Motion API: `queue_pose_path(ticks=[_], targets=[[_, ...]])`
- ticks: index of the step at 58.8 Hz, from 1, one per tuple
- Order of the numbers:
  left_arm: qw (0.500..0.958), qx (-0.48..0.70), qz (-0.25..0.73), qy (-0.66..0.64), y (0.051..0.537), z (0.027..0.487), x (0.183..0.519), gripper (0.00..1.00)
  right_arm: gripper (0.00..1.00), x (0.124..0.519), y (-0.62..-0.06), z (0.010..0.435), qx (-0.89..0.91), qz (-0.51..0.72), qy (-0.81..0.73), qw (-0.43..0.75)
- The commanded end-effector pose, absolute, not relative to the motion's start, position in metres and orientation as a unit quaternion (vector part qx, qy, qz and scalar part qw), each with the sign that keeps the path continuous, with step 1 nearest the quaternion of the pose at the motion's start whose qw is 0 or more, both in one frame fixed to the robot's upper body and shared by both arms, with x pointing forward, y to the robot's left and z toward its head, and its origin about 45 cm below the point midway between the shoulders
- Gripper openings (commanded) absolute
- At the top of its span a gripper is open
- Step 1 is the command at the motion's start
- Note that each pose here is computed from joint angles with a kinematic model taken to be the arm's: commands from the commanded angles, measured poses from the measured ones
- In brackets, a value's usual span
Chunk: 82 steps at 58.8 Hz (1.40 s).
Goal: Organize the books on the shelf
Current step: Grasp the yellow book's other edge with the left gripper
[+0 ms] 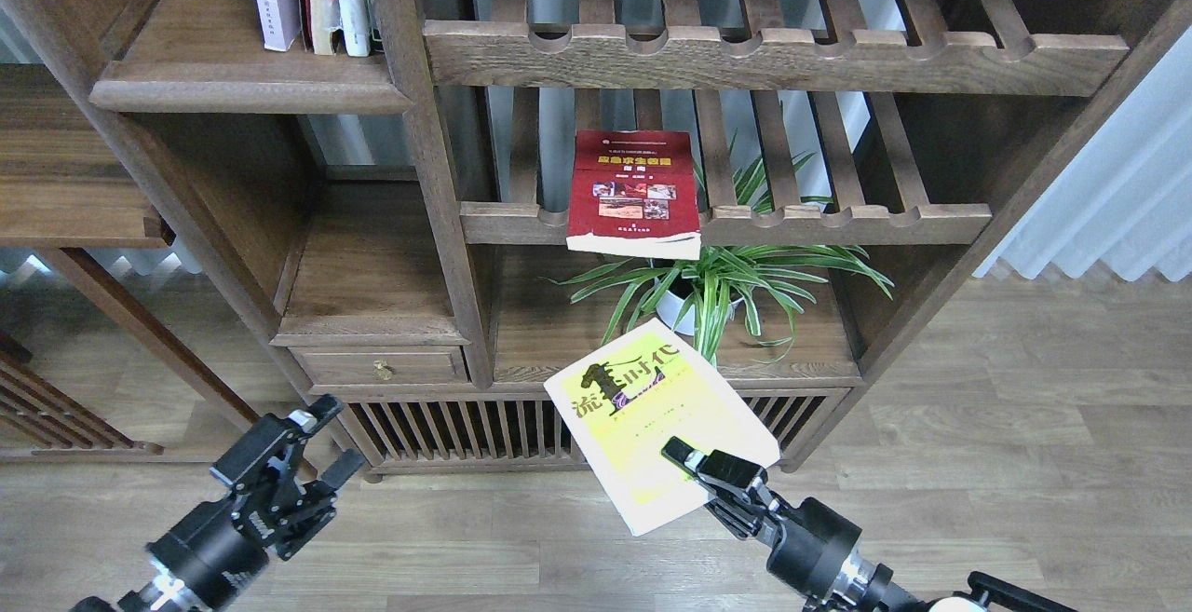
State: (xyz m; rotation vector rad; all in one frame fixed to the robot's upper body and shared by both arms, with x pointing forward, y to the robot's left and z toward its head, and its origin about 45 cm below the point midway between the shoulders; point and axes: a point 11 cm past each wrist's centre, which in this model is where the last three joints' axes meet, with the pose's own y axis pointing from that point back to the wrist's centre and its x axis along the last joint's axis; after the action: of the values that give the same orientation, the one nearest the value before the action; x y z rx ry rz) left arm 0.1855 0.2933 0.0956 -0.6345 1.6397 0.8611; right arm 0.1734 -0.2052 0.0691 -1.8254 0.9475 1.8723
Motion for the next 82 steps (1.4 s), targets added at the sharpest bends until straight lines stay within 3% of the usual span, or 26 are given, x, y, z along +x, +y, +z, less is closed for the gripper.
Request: queue_pose_path(ticks=[1, 23, 48, 82], targets=[[0.554, -0.265, 0.358, 0.704, 0.287, 0.093, 0.182, 0.99, 0.04, 0.171, -0.195, 0.069, -0.644, 0.67, 0.323, 0.18], [0.553, -0.262, 0.31, 0.727, 0.244, 0.09, 0.184, 0.98, 0.04, 0.159, -0.16, 0.071, -0.658, 0.692, 0.26, 0.144], [0.529, -0.247, 0.315, 0.748, 0.241, 0.076, 0.161, 0.98, 0.04, 0.169, -0.135, 0.082, -0.666, 0.691, 0.231, 0.159], [0.528, -0.282, 0.297, 0.744, 0.223, 0.079, 0.189, 0.98, 0.04, 0.153, -0.109, 0.089, -0.662, 0.707, 0.193, 0.158]])
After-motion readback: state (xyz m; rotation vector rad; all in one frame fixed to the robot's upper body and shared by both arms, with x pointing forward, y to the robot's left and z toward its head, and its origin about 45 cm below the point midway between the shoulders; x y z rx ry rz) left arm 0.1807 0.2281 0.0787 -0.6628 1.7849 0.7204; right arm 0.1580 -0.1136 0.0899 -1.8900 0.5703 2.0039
